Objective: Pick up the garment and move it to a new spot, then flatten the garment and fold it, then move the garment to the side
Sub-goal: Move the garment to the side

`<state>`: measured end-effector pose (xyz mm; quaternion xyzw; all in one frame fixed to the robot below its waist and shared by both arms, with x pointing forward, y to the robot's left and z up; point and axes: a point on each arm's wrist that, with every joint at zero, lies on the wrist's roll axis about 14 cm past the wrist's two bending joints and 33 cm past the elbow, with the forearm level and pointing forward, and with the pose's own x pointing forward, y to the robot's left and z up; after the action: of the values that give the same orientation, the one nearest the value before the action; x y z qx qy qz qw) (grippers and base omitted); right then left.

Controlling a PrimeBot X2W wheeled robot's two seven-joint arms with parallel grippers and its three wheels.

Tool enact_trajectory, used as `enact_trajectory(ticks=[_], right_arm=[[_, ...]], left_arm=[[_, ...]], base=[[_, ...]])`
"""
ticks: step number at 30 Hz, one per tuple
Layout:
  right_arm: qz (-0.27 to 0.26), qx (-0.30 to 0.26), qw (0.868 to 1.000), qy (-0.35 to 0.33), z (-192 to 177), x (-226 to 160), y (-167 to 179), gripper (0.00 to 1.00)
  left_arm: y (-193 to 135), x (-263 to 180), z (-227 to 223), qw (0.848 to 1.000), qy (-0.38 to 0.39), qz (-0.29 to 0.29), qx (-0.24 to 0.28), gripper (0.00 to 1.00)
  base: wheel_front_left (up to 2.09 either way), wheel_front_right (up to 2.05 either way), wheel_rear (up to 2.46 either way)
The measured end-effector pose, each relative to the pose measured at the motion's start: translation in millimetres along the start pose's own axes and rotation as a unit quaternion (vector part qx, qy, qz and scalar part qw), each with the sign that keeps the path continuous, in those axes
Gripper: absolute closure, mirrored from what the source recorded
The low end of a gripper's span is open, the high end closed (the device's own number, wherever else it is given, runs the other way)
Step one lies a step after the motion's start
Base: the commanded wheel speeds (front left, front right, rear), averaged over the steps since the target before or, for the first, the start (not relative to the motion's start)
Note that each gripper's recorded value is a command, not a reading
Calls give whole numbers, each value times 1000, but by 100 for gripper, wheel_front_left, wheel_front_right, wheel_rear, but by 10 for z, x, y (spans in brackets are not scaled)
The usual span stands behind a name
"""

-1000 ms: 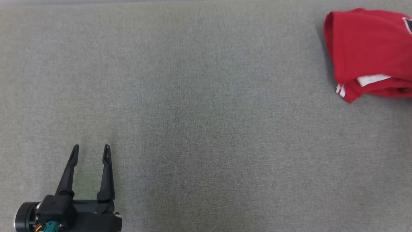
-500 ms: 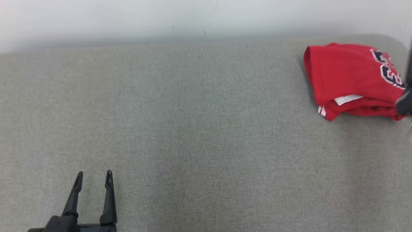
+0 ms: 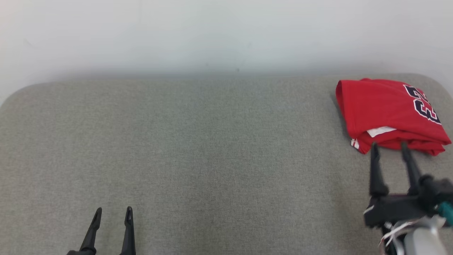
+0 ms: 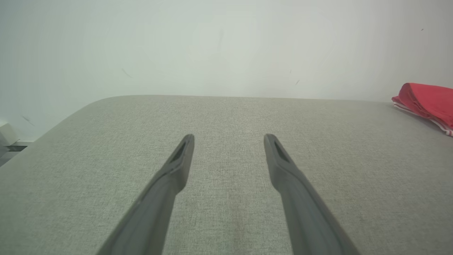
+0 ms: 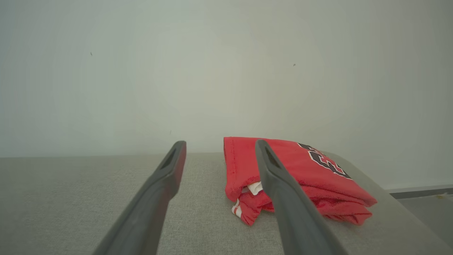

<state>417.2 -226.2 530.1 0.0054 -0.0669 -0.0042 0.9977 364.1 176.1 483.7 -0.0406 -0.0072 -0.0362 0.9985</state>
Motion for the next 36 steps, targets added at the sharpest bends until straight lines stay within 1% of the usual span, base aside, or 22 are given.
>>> enact_trajectory(ticks=[3, 7, 16, 18, 25, 36], right_arm=[[10, 18, 1000, 10, -82, -180, 170, 0], [31, 27, 999, 11, -84, -340, 378, 0], [61, 27, 997, 27, -172, -574, 620, 0], [64, 28, 997, 30, -189, -613, 643, 0], [77, 59, 994, 43, -257, -721, 772, 0], [78, 72, 993, 53, -316, -767, 799, 0]], left_arm=[[30, -57, 48, 1000, -7, 7, 1, 0], [60, -149, 84, 1000, -12, 15, 1, 0], [86, -219, 128, 999, -20, 25, 1, 0], [89, -228, 133, 999, -21, 26, -3, 0], [84, -275, 102, 999, -17, 29, -17, 0], [69, -272, 89, 999, -16, 29, -23, 0]], base=[[0, 0, 0], [0, 0, 0], [0, 0, 0], [0, 0, 0], [0, 0, 0], [0, 0, 0]])
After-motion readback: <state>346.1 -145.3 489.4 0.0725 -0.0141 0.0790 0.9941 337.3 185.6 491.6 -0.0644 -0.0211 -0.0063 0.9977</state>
